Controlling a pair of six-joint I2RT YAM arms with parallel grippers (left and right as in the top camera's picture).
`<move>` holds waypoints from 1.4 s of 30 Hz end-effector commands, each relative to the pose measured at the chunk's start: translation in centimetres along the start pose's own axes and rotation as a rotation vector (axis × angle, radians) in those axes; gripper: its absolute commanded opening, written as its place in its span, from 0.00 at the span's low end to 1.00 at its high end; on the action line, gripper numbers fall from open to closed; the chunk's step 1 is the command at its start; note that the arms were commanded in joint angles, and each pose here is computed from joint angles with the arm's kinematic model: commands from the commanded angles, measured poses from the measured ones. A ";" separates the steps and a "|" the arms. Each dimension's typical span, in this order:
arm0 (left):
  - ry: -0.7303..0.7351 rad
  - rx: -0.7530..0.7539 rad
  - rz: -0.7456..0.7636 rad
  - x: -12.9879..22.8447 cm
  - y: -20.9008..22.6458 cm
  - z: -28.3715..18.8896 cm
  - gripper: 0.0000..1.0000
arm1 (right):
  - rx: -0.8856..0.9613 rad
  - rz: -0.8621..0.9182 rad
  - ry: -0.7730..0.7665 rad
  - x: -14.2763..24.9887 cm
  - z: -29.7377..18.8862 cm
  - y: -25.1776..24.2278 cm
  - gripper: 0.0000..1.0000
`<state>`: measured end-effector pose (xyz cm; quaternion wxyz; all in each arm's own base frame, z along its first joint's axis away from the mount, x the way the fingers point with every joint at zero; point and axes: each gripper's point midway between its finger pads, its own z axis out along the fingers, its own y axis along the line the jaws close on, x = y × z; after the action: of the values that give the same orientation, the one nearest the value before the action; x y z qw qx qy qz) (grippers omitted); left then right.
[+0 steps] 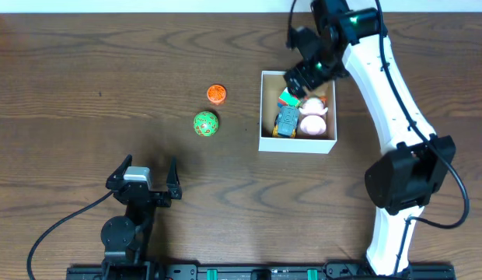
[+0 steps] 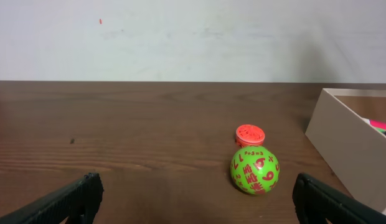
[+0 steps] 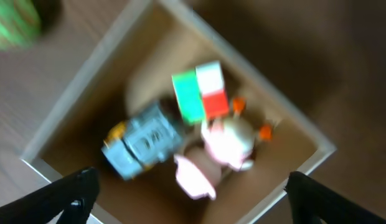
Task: Pack container
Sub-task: 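Carry the duck into the box and release it, then withdraw the right gripper to the right side of the table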
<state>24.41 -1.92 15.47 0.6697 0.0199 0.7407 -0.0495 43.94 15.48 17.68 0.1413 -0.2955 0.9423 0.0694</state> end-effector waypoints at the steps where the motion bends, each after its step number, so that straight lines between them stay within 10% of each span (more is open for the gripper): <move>1: 0.045 0.007 0.001 1.5 0.0 0.1 0.98 | 0.087 0.061 -0.180 -3.7 -5.6 -1.0 0.99; 13: 0.046 0.008 0.002 1.5 0.0 0.1 0.98 | 0.388 0.836 -0.060 8.4 -11.3 -16.7 0.99; 42: 0.045 0.007 0.002 1.5 0.0 0.1 0.98 | 0.320 0.856 0.258 18.8 -0.9 -19.4 0.99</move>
<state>24.41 -1.92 15.47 0.6697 0.0198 0.7407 -0.0496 40.29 -10.58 11.79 0.0253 0.1451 0.9871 -0.0631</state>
